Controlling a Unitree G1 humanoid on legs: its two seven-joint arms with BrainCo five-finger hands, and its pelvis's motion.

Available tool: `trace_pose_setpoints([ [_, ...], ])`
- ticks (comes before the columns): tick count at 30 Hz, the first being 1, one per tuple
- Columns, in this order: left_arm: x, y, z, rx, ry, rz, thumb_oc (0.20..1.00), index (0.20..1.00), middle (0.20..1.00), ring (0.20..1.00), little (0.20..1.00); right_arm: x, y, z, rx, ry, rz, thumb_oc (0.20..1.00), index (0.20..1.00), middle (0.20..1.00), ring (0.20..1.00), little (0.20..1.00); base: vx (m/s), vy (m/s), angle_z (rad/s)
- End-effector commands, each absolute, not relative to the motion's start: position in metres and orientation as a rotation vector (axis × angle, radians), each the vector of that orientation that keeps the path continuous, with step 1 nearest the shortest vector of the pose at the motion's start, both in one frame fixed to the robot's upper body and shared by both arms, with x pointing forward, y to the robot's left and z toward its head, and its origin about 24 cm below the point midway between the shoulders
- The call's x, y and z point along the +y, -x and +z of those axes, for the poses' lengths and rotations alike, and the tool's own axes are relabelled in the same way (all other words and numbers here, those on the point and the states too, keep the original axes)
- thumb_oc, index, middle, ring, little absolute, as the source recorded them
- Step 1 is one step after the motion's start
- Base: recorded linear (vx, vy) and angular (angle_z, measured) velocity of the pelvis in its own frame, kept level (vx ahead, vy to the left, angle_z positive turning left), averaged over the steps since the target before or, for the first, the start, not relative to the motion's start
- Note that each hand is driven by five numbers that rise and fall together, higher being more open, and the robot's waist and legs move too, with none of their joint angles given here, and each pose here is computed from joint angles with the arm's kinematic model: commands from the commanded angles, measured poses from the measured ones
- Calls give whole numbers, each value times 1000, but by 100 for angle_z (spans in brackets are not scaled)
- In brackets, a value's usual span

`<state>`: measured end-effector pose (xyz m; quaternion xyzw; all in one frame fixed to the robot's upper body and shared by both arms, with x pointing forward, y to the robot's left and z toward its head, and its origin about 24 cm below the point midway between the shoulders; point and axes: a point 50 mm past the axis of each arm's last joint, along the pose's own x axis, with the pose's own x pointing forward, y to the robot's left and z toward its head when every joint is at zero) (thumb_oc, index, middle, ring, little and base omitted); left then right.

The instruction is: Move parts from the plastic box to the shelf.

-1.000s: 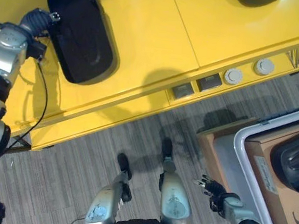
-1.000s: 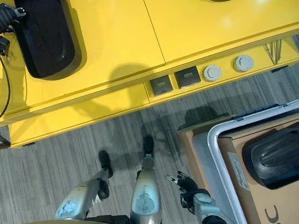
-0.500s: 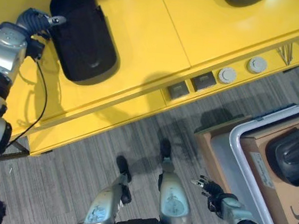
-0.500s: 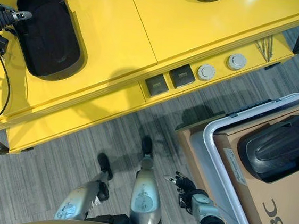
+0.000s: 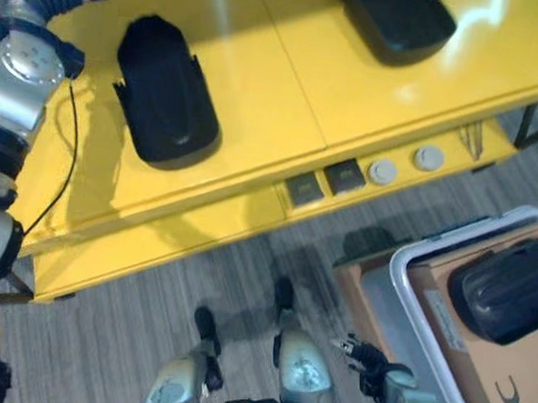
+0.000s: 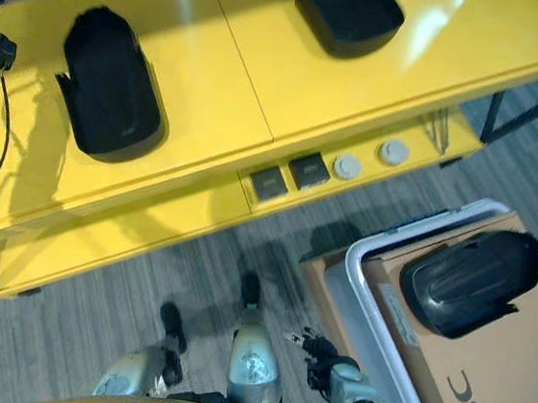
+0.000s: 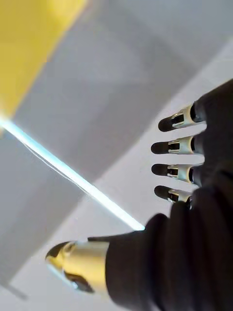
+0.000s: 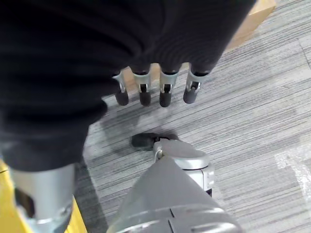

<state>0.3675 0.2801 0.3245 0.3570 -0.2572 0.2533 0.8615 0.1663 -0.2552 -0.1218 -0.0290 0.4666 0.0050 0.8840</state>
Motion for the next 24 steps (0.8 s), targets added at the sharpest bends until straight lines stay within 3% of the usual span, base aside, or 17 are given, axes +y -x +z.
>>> trace_pose_setpoints([
  [1,304,-343,352,-704,-702,652,1000,1000,1000,1000,1000,-266,-137,-132,1050,114,-13,1000,1000,1000,1000,1000,3,-43,1],
  [7,268,-332,324,-787,-534,287,1000,1000,1000,1000,1000,-260,-124,-139,1087,93,-43,1000,1000,1000,1000,1000,10,-30,5],
  [9,253,-324,291,-743,-399,159,200,200,200,200,200,-252,-119,-144,1112,70,-58,1000,1000,1000,1000,1000,60,-13,2],
  [17,202,-286,154,-501,-80,-89,200,200,200,200,200,-228,-90,-158,1200,36,-56,1000,1000,1000,1000,1000,43,-21,19],
  [24,166,-286,137,-446,-31,-227,200,200,200,200,200,-220,-92,-159,1173,-11,-39,1000,1000,1000,1000,1000,13,-21,8],
])
